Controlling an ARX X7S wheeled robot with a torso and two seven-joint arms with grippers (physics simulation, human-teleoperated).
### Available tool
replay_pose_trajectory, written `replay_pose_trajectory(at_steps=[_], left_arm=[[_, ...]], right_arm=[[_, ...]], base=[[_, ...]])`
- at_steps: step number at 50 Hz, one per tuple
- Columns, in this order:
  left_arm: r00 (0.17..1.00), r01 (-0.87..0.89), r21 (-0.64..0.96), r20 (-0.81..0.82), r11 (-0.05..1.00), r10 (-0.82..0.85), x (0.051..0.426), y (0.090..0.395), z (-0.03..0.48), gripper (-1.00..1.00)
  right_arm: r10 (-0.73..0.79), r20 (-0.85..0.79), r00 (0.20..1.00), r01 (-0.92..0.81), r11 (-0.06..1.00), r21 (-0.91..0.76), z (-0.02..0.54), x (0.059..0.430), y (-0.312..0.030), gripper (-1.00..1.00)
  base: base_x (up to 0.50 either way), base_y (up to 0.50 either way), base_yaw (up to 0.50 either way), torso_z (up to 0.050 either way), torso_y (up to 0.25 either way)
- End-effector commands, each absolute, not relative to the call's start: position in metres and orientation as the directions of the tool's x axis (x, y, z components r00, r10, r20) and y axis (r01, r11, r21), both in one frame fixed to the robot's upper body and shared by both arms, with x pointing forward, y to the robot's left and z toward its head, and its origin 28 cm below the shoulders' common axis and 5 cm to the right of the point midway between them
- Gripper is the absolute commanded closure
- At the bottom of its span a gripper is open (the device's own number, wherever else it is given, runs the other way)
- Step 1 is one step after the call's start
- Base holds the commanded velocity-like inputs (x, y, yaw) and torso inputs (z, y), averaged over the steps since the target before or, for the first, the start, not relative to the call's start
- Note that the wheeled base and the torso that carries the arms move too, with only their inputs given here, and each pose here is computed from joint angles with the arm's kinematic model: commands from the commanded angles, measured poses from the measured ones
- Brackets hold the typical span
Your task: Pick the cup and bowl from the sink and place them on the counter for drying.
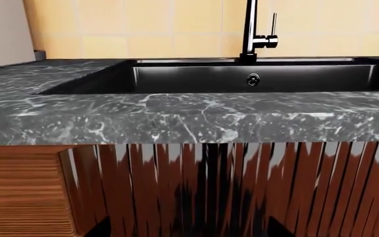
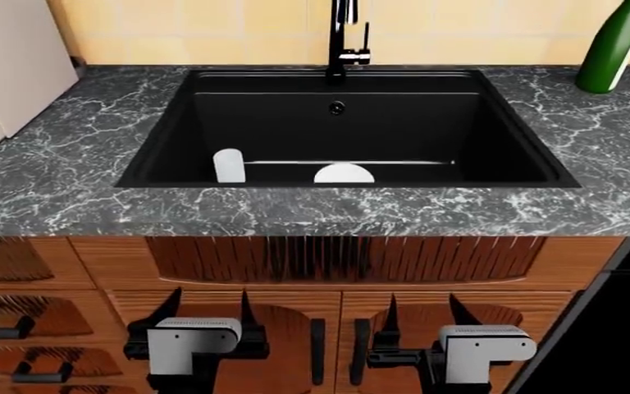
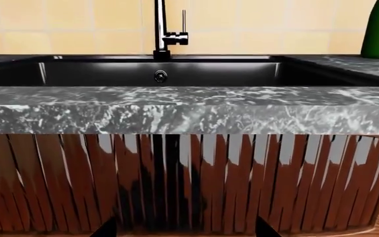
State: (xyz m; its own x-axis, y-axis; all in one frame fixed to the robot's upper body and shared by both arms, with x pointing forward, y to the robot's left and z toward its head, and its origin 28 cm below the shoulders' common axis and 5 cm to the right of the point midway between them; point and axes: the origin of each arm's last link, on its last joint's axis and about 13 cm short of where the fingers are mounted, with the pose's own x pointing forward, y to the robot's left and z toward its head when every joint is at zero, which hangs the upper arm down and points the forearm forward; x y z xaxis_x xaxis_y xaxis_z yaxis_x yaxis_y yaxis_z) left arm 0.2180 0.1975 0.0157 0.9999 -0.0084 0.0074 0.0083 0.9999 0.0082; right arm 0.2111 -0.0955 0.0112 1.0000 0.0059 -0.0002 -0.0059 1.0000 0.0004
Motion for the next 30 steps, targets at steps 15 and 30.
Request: replay_pose_trajectory(at_steps=[15, 30], left_arm=[[1.000, 0.010, 0.008, 0.015, 1.000, -0.011, 0.2182, 0.1972, 0.0160, -1.00], [1.000, 0.004, 0.001, 0.006, 1.000, -0.004, 0.2178, 0.1983, 0.0155, -1.00]], right_arm=[[0.008, -0.004, 1.000, -0.008, 1.000, 0.001, 0.0109, 0.2113, -0.0954, -1.00], [0.010, -0.005, 1.000, -0.010, 1.000, -0.001, 0.0108, 0.2105, -0.0952, -1.00]], base=[[0.00, 0.00, 0.00, 0.050, 0.000], [0.00, 0.00, 0.00, 0.050, 0.000]])
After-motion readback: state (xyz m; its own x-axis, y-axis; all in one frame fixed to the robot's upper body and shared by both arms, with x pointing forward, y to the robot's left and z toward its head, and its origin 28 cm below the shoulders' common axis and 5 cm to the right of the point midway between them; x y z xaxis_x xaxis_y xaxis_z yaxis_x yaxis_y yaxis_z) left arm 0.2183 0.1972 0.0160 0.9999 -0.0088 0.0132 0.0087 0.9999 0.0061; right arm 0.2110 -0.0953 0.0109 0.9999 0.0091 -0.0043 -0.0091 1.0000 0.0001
